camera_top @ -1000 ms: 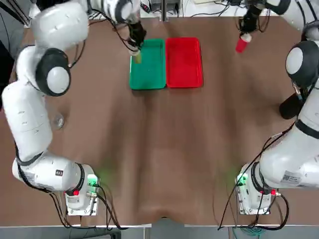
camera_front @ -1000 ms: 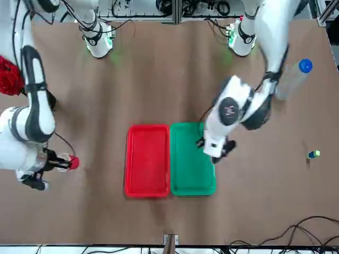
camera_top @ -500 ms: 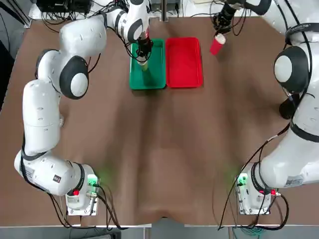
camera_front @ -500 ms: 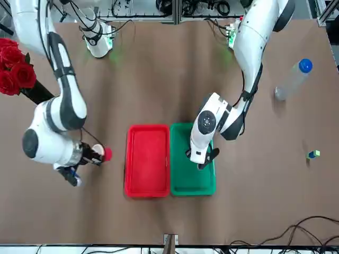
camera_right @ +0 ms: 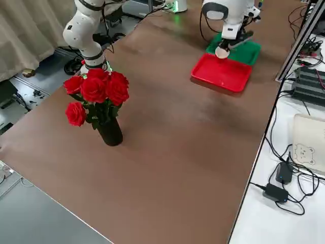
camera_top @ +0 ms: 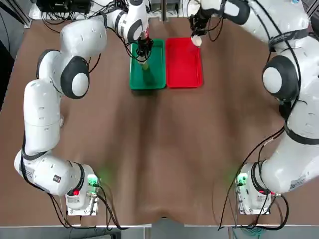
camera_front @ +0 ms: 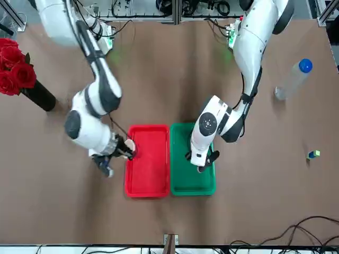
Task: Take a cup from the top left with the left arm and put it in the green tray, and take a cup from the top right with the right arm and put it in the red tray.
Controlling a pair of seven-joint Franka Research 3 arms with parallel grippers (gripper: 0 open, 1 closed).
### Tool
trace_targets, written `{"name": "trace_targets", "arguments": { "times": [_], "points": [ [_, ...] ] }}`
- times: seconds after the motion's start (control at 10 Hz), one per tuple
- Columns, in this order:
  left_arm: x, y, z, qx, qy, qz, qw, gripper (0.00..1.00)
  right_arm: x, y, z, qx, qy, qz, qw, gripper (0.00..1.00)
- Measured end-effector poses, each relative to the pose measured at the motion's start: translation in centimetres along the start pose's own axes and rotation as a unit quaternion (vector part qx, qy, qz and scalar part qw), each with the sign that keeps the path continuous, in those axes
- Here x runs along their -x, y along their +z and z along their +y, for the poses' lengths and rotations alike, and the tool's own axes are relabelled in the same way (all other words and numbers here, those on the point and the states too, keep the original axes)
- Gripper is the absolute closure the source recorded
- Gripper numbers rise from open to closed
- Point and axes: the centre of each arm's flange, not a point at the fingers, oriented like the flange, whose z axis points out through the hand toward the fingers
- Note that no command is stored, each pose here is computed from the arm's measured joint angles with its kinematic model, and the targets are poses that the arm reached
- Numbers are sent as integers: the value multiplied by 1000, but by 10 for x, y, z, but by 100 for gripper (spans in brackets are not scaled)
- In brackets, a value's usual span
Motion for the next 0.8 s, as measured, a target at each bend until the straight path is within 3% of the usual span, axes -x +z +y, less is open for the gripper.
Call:
{"name": "trace_targets", "arguments": {
  "times": [0.4,0.5,0.8],
  "points": [
    [-23,-49,4,36,-12,20,999,11,29,60,-15,9,-5,9,1000,97],
    [-33,-75,1,49,-22,24,998,1,26,71,-14,12,-10,21,1000,97],
    [-78,-150,-43,21,-19,23,999,0,18,88,-8,27,-22,38,999,97]
  ]
}}
